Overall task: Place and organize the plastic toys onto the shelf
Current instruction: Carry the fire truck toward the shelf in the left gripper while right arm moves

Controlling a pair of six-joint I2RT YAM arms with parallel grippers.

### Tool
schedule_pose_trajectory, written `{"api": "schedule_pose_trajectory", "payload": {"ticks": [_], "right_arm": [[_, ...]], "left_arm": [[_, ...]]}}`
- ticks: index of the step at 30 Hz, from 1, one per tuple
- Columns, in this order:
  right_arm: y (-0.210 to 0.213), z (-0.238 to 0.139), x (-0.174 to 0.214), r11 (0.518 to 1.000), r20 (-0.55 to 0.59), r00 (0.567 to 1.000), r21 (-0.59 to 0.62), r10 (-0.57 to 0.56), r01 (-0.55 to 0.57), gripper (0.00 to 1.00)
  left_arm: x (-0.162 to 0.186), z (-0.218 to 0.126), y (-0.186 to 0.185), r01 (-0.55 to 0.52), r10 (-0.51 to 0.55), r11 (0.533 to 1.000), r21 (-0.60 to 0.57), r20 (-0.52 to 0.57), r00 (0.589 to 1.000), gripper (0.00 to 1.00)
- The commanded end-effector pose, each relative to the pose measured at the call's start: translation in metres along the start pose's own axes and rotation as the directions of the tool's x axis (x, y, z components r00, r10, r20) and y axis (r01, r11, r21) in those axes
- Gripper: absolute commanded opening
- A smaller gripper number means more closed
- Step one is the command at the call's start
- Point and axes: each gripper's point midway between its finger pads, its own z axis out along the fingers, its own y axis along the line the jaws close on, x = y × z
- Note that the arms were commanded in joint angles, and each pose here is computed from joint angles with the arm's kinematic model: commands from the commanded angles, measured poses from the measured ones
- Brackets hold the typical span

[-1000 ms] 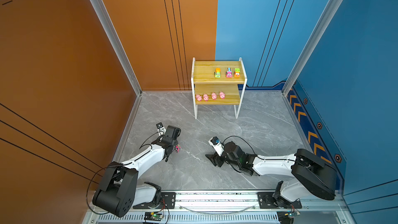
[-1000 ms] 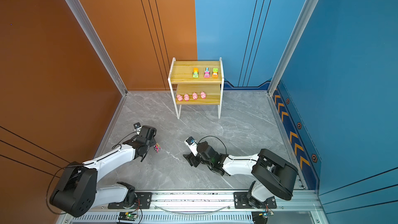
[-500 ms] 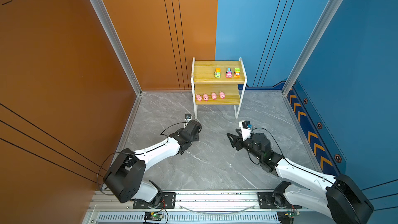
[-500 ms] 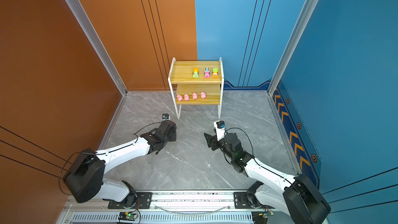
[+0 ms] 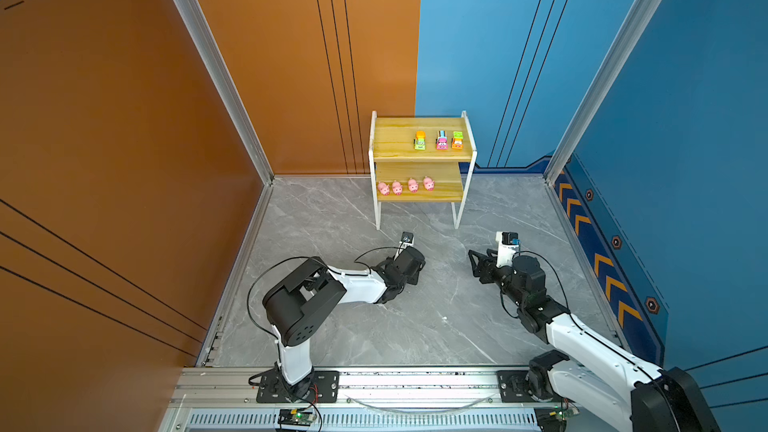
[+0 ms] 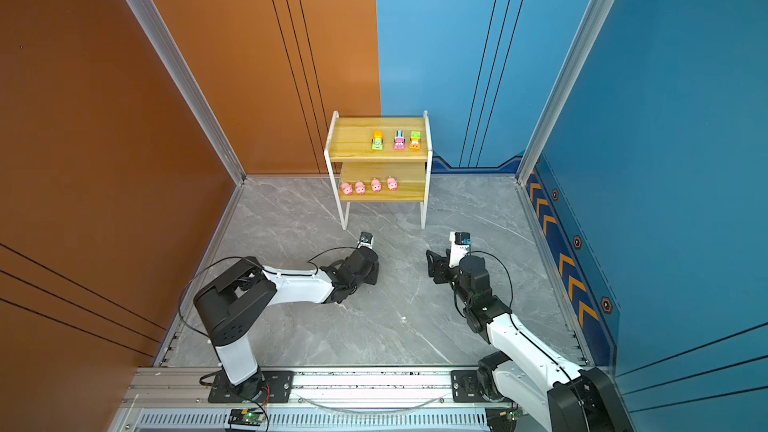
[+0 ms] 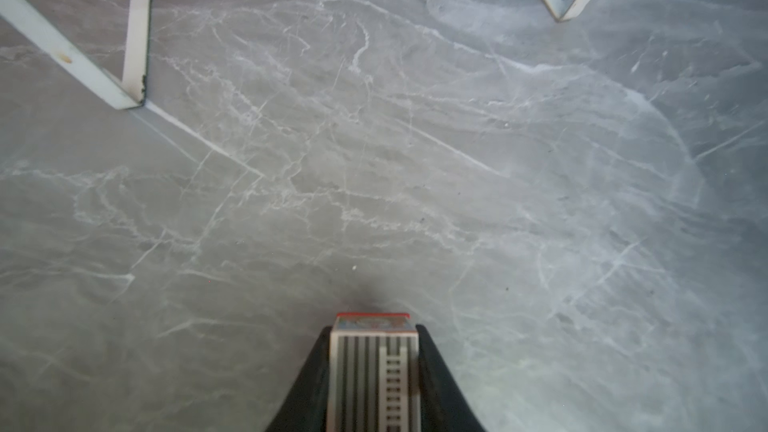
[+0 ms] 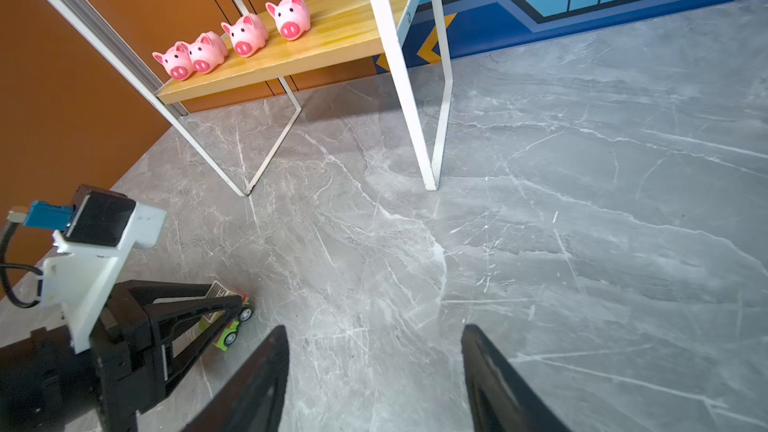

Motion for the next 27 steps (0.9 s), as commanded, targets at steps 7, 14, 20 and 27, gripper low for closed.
{"api": "schedule_pose_trajectory", "payload": {"ticks": [7,14,20,27], "right_arm": [[-0.001,-0.006,0.004,1.0,0.002,1.0,-0.011,0.015,-0.015,0.67],[0.0,-0.006,0.004,1.0,0.008,1.0,-0.013,0.011,-0.011,0.67],[-0.001,-0.006,0.005,1.0,0.007,1.0,-0.011,0.01,-0.01,0.67],[-0.001,-0.007,0.005,1.0,0.01,1.0,-0.012,0.011,-0.011,0.67]], "left_arm": [[0.012,0.004,-0.015,-0.048,0.036,0.994,0.1,0.118,0.992,0.44],[0.011,0.0,-0.025,-0.091,0.061,0.981,0.17,0.173,0.983,0.44],[0.013,-0.006,-0.026,-0.109,0.069,0.972,0.206,0.193,0.979,0.39],[0.012,-0.013,-0.023,-0.128,0.082,0.97,0.204,0.219,0.972,0.3]]}}
